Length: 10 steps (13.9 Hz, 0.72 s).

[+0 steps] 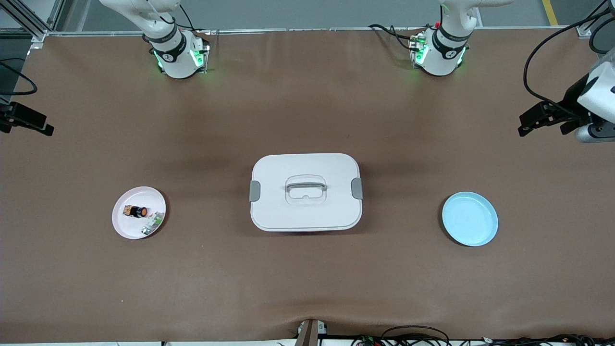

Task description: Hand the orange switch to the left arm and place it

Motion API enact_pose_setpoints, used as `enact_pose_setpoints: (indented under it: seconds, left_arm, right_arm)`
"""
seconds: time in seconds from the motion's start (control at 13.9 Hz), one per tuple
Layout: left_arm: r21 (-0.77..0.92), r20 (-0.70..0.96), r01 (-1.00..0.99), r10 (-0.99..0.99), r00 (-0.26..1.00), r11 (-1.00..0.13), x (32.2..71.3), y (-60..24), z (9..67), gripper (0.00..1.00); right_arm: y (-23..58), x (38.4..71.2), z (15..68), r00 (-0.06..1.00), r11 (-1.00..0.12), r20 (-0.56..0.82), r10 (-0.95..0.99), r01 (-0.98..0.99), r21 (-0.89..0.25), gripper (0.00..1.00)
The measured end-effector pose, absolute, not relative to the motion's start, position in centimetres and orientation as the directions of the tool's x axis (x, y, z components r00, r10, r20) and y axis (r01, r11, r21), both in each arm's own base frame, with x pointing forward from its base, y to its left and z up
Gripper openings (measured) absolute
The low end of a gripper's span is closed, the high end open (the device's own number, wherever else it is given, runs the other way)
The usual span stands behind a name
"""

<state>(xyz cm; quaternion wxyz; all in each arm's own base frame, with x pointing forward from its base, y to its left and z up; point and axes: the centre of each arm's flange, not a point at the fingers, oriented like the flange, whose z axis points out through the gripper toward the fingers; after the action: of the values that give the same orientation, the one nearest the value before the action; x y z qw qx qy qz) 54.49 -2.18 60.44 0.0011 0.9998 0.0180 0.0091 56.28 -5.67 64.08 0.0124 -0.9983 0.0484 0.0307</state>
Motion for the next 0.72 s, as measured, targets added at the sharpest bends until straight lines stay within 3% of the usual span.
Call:
enact_pose_setpoints:
  seconds: [0.43,0.72]
  left_arm:
    - [0.002,0.018,0.036,0.036,0.999,-0.999,54.5,-2.2,60.4,1.0]
    - [0.003,0.019,0.036,0.036,0.999,-0.999,54.5,-2.2,60.5,1.0]
  right_arm:
    - [-5.9,56.6,63.9,0.994,-0.995,-0.041,-0.101,-0.102,-0.021,1.0]
    - [-7.2,58.7,60.2,0.992,-0.992,-0.033,-0.121,-0.122,-0.014,1.0]
